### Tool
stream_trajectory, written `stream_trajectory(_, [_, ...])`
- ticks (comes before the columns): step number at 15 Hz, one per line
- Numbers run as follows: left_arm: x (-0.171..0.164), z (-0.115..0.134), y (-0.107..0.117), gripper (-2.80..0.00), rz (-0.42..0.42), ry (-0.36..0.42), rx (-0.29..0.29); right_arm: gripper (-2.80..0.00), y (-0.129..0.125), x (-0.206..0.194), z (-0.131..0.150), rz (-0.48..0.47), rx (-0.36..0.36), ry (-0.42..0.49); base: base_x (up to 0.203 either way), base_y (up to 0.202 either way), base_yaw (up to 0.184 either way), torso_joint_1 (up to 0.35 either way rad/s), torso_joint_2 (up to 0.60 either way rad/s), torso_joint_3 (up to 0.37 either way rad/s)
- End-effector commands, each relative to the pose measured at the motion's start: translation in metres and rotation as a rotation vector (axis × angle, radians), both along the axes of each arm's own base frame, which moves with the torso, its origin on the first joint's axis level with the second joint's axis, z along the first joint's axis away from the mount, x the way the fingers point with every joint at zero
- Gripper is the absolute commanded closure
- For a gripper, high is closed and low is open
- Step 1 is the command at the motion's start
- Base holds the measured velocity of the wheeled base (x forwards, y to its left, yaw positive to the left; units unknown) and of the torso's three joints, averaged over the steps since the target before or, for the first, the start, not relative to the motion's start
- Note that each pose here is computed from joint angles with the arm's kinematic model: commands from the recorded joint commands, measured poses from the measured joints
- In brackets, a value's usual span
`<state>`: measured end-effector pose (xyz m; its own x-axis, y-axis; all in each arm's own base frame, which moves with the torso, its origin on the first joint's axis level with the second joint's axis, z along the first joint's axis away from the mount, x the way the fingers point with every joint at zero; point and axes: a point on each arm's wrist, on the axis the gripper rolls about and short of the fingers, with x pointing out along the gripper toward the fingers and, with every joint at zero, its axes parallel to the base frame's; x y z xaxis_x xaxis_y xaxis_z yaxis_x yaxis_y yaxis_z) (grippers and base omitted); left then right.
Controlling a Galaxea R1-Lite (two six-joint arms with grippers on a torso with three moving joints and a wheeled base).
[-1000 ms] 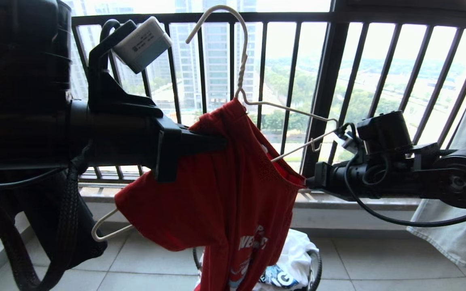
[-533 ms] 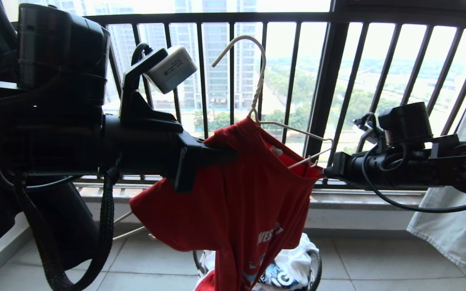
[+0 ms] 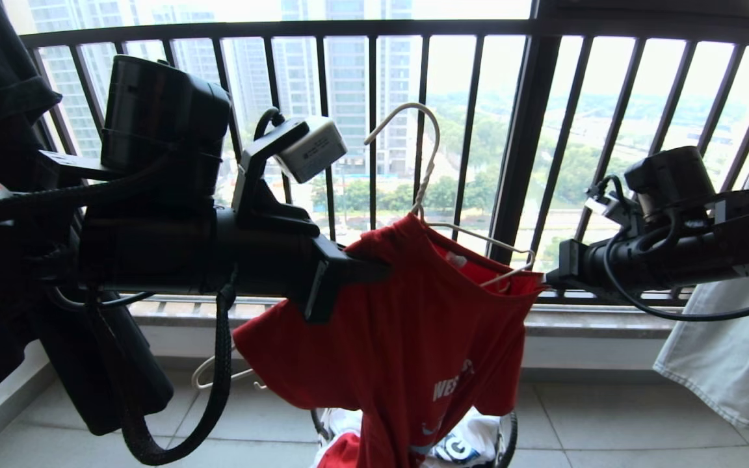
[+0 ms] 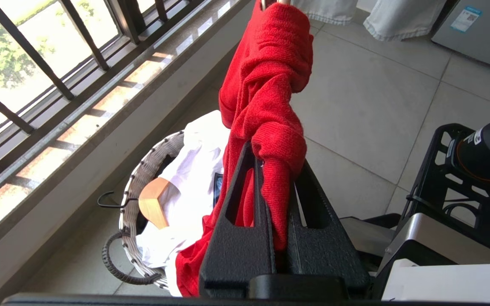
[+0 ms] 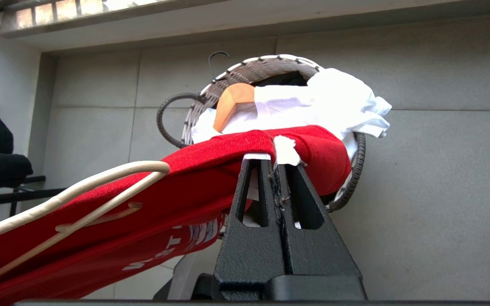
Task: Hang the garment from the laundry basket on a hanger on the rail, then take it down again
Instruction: Hang the clothes on the clothes rack
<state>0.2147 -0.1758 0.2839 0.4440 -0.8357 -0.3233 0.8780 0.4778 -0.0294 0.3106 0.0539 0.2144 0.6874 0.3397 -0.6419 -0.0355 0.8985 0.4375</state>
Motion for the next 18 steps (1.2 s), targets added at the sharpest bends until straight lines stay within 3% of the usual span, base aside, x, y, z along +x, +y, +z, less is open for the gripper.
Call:
stream_trajectory(1, [0.007,-0.010,-0.008,0.00,-0.008,0.017,0.030,0.00,-0.005,0.001,0.007,-0.016,0.003,0.001,0.000,0.000,0.000,0.000,0.00,0.000])
stream_trajectory(12, [0.020,-0.041,-0.034,0.00,-0.017,0.047,0.127,0.00,-0.013,-0.009,0.030,-0.036,0.014,-0.073,0.000,0.000,0.000,0.000,0.00,0.000])
stream_trajectory(14, [0.022,-0.040,-0.035,0.00,-0.013,0.027,0.109,0.00,-0.004,-0.016,0.048,-0.005,0.024,-0.133,0.000,0.000,0.000,0.000,0.00,0.000])
stream_trajectory(18, [0.026,-0.038,-0.042,0.00,0.104,-0.119,0.024,0.00,0.020,-0.025,0.098,0.048,0.006,-0.209,0.000,0.000,0.000,0.000,0.00,0.000])
